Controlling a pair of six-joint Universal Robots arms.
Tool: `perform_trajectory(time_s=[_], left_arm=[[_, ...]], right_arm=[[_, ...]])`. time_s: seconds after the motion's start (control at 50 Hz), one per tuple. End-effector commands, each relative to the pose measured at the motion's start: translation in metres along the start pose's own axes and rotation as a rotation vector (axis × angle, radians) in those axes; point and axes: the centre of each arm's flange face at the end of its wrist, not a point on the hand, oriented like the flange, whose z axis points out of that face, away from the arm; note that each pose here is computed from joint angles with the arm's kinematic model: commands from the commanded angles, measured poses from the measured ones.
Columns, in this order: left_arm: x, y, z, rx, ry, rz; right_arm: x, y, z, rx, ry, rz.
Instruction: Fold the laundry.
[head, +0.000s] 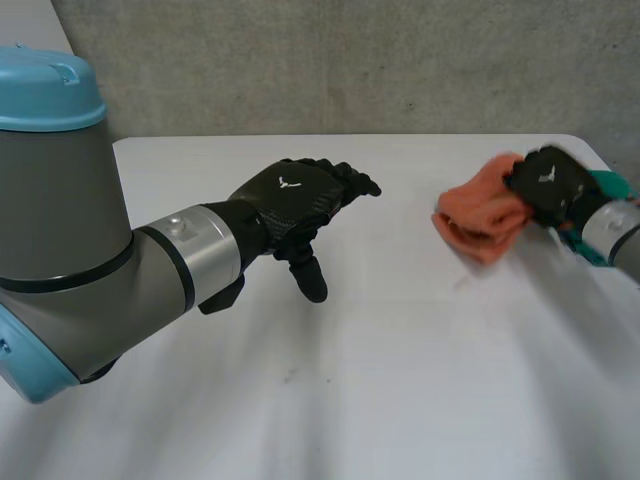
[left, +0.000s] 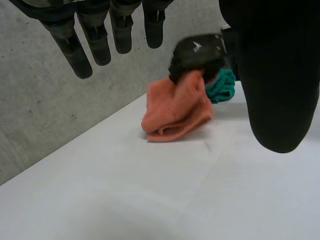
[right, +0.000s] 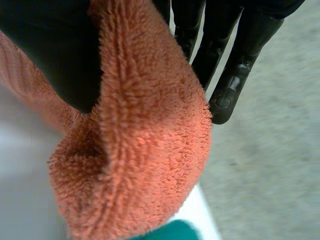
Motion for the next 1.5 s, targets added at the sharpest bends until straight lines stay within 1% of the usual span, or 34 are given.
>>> perform_trajectory(time_s=[0.02, 0.06, 0.16, 0.22, 0.26, 0.28, 0.34, 0.36, 0.4, 0.42, 0.5, 0.58, 0.7, 0.84, 0.86, 0.92, 0.94, 1.0, 1.02, 1.06, 1.08, 1.14, 1.16, 1.22, 1.24, 1.26, 1.3, 1.32, 1.34, 1.36, 1.4, 1.5], left_arm=[[0.0, 0.001, 0.0, -0.003, 0.001, -0.001], [0.0, 0.001, 0.0, -0.003, 0.001, -0.001], [0.001, 0.002, 0.0, -0.007, 0.003, -0.002], [0.001, 0.003, 0.001, -0.009, 0.003, -0.004], [0.001, 0.004, 0.002, -0.007, 0.003, -0.004], [0.001, 0.004, 0.002, -0.007, 0.003, -0.004], [0.001, 0.005, 0.002, -0.009, 0.005, -0.004], [0.001, 0.005, 0.003, -0.01, 0.005, -0.006], [0.001, 0.006, 0.003, -0.012, 0.005, -0.011], [0.001, 0.006, 0.003, -0.012, 0.005, -0.014], [0.001, 0.009, 0.005, -0.016, 0.006, -0.025], [0.001, 0.01, 0.007, -0.013, 0.005, -0.025], [0.001, 0.01, 0.007, -0.013, 0.007, -0.031], [0.002, 0.01, 0.007, -0.011, 0.008, -0.036], [0.002, 0.009, 0.007, -0.01, 0.008, -0.037], [0.002, 0.009, 0.006, -0.009, 0.008, -0.037], [0.002, 0.008, 0.006, -0.007, 0.007, -0.038], [0.001, 0.005, 0.004, 0.001, 0.003, -0.036], [0.001, 0.005, 0.004, 0.003, 0.003, -0.035], [0.0, 0.002, 0.003, 0.01, -0.006, -0.033], [-0.001, 0.001, 0.002, 0.014, -0.011, -0.032], [-0.004, -0.009, -0.004, 0.047, -0.031, -0.027], [-0.006, -0.012, -0.005, 0.059, -0.043, -0.028], [-0.024, -0.023, -0.012, 0.119, -0.149, -0.025], [-0.029, -0.025, -0.013, 0.133, -0.183, -0.023], [-0.042, -0.028, -0.017, 0.159, -0.265, -0.018], [-0.056, -0.03, -0.021, 0.184, -0.348, -0.02], [-0.062, -0.032, -0.024, 0.196, -0.384, -0.02], [-0.076, -0.033, -0.029, 0.214, -0.456, -0.019], [-0.082, -0.033, -0.031, 0.216, -0.489, -0.02], [-0.096, -0.028, -0.033, 0.201, -0.541, -0.031], [-0.099, -0.017, -0.035, 0.165, -0.542, -0.042]], right_arm=[[0.079, -0.022, 0.032, 0.159, 0.252, 0.017], [0.104, -0.024, 0.035, 0.221, 0.318, 0.039], [0.133, -0.016, 0.038, 0.293, 0.383, 0.086], [0.142, 0.009, 0.036, 0.272, 0.402, 0.106], [0.143, 0.025, 0.034, 0.248, 0.407, 0.113], [0.14, 0.043, 0.031, 0.22, 0.402, 0.127], [0.136, 0.068, 0.026, 0.179, 0.393, 0.147], [0.129, 0.088, 0.021, 0.143, 0.382, 0.166], [0.123, 0.107, 0.015, 0.107, 0.367, 0.185], [0.119, 0.123, 0.008, 0.078, 0.352, 0.199], [0.106, 0.153, -0.008, 0.022, 0.314, 0.211], [0.106, 0.17, -0.025, -0.022, 0.306, 0.208], [0.107, 0.171, -0.032, -0.06, 0.29, 0.242], [0.132, 0.13, -0.039, -0.089, 0.292, 0.209], [0.143, 0.114, -0.043, -0.095, 0.302, 0.198], [0.159, 0.09, -0.05, -0.107, 0.328, 0.19], [0.165, 0.074, -0.053, -0.117, 0.343, 0.193], [0.165, 0.043, -0.05, -0.123, 0.355, 0.211], [0.154, 0.017, -0.042, -0.113, 0.339, 0.229], [0.143, -0.009, -0.036, -0.103, 0.332, 0.243], [0.13, -0.03, -0.032, -0.099, 0.323, 0.265], [0.105, -0.057, -0.031, -0.092, 0.301, 0.314], [0.089, -0.075, -0.032, -0.082, 0.283, 0.355], [0.069, -0.101, -0.039, -0.046, 0.275, 0.422], [0.059, -0.114, -0.044, -0.019, 0.283, 0.47], [0.055, -0.121, -0.047, -0.007, 0.289, 0.492], [0.044, -0.129, -0.055, 0.004, 0.3, 0.538], [0.035, -0.14, -0.067, 0.019, 0.323, 0.564], [0.032, -0.144, -0.071, 0.026, 0.334, 0.573], [0.029, -0.148, -0.076, 0.034, 0.345, 0.581], [0.019, -0.157, -0.087, 0.054, 0.377, 0.587], [0.003, -0.168, -0.1, 0.062, 0.413, 0.592]])
